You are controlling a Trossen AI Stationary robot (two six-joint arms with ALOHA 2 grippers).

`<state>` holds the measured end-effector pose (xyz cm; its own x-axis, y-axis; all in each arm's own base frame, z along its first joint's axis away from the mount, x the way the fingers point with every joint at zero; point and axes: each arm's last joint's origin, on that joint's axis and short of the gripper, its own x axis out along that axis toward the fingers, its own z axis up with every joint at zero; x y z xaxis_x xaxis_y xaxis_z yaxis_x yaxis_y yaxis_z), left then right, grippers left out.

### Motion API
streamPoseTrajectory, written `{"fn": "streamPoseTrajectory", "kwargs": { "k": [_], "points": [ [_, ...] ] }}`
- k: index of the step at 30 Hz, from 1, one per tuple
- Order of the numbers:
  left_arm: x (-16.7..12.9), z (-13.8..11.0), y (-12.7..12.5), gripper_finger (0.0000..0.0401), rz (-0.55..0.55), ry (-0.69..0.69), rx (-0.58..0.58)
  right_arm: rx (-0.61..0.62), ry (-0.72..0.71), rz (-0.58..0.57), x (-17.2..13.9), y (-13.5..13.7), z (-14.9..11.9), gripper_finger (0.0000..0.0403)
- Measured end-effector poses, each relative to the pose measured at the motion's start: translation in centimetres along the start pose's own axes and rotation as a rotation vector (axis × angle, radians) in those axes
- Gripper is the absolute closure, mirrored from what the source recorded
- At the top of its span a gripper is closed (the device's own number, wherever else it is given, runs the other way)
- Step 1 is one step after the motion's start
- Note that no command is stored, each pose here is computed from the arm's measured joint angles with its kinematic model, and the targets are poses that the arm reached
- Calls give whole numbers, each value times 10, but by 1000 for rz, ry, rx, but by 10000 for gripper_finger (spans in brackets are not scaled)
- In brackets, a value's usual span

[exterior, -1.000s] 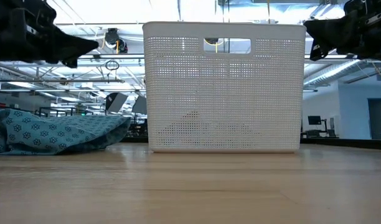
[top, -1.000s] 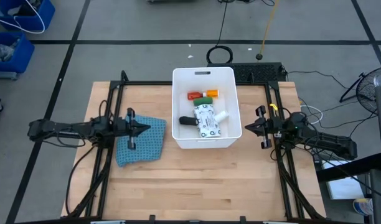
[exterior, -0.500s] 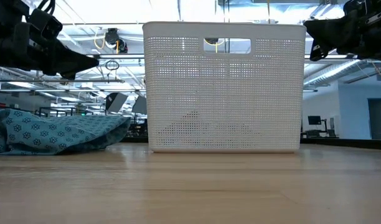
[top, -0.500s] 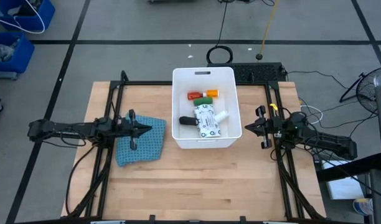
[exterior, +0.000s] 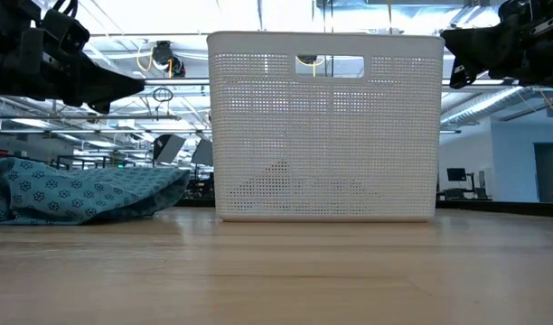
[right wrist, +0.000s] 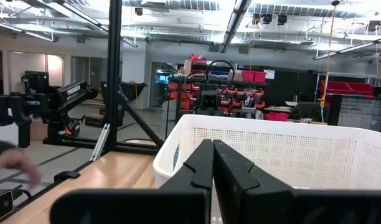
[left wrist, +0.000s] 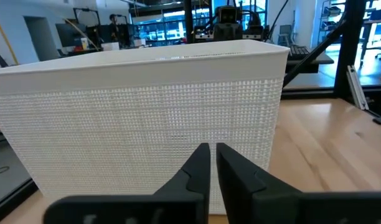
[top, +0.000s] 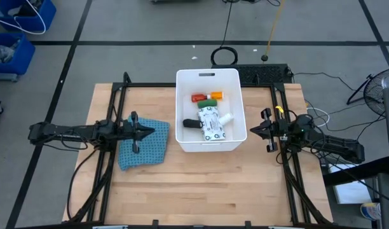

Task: Pick & place medical supplies in basket/bin
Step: Return to Home Position

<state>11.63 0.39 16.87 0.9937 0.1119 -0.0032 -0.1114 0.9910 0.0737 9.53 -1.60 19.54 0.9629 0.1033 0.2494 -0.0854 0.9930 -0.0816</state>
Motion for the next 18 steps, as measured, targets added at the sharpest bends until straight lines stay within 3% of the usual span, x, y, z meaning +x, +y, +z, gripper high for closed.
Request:
{"fn": "streamPoseTrajectory", "kwargs": {
  "k": [10,18],
  "points": [
    [0,0,0,340,0,-1,0,0,0,0,0,0,0,403],
    [0,0,0,339,0,-2,0,0,0,0,0,0,0,403]
  ]
}}
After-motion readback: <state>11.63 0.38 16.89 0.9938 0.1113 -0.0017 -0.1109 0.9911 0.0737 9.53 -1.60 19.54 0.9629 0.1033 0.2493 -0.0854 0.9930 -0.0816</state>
